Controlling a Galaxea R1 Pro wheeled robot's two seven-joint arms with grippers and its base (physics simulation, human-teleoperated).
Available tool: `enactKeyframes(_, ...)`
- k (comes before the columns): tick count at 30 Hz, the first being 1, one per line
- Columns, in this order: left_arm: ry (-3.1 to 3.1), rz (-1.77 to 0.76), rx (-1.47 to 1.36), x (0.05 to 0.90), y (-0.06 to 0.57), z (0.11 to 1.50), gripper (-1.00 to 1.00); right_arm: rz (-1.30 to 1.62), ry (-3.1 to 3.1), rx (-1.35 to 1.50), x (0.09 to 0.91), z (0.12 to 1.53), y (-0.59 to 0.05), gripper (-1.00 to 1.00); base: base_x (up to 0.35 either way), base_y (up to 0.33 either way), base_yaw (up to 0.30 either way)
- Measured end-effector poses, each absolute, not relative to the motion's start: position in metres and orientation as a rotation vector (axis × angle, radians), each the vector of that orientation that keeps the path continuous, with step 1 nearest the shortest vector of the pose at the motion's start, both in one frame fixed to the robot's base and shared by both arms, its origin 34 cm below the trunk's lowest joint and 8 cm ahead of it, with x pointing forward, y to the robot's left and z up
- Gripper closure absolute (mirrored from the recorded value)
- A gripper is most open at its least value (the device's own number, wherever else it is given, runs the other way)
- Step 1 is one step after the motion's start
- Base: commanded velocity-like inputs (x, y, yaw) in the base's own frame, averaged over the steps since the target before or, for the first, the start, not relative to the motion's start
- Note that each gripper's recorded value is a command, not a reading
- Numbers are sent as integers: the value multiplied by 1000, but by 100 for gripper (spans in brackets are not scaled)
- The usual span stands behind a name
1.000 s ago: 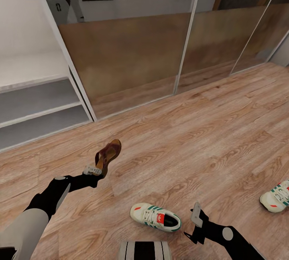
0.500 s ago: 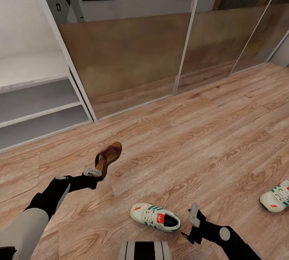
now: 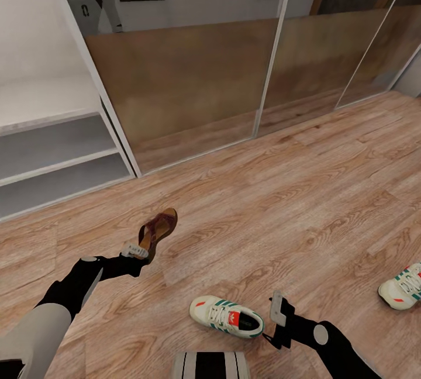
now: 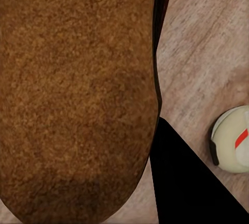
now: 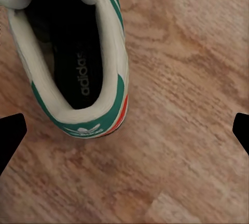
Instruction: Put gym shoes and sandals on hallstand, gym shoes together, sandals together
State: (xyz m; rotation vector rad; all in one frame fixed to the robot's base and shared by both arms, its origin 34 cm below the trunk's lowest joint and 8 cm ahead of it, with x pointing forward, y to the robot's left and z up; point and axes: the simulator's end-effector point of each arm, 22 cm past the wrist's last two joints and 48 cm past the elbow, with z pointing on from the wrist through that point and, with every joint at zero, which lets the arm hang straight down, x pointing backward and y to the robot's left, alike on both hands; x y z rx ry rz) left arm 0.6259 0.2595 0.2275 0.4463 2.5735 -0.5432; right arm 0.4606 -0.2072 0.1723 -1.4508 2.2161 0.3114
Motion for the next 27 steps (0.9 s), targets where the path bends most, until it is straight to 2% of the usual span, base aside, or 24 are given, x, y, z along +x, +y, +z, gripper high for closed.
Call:
enactKeyframes(19,2572,-546,446,626,258,228,100,314,2202,-1456,462,173,-200,-100,0,0,0)
enactKeyframes(27,2560,-542,437,633,258,234,100,286,2138,-1398,487,189,-171,-100,0,0,0)
